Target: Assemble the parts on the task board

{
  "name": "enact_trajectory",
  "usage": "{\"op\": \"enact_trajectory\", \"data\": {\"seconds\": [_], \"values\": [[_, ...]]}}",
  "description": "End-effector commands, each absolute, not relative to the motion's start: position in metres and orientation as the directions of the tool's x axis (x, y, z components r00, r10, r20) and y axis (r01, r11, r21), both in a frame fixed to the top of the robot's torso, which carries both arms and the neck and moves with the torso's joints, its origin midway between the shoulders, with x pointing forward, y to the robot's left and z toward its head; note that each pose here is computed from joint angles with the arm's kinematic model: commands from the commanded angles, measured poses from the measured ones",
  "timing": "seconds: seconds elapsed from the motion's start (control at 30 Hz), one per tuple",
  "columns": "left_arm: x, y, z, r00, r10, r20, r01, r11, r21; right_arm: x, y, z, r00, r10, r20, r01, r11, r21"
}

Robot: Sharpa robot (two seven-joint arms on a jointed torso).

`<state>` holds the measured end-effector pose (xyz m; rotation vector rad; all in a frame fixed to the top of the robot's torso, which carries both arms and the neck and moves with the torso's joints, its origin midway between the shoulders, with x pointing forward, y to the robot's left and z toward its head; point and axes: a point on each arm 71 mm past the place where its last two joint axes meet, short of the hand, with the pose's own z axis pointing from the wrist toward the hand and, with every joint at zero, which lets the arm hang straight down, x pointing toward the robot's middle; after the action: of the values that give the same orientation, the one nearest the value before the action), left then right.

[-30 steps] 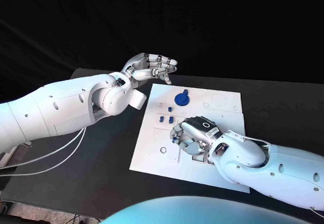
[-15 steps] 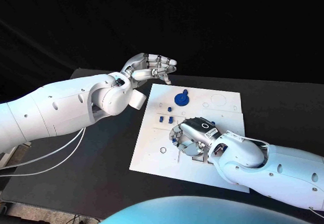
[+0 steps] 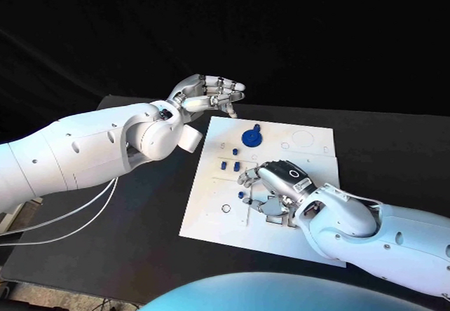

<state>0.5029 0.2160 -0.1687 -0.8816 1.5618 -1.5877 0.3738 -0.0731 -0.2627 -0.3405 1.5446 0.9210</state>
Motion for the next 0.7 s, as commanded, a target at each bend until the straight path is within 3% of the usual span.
{"op": "enact_trajectory", "data": {"seconds": [0.03, 0.37, 0.7], "values": [[0.502, 0.214, -0.168, -0.520, -0.854, -0.007, 0.027, -0.008, -1.000, 0.373, -0.080, -0.254, -0.185, 0.335, -0.924, -0.676, 0.640, 0.367], [0.502, 0.217, -0.169, -0.518, -0.855, -0.008, 0.025, -0.006, -1.000, 0.396, -0.137, -0.223, -0.223, 0.258, -0.940, -0.589, 0.733, 0.341], [0.503, 0.218, -0.169, -0.519, -0.855, -0.008, 0.024, -0.005, -1.000, 0.410, -0.173, -0.220, -0.299, 0.130, -0.945, -0.532, 0.800, 0.278]]}}
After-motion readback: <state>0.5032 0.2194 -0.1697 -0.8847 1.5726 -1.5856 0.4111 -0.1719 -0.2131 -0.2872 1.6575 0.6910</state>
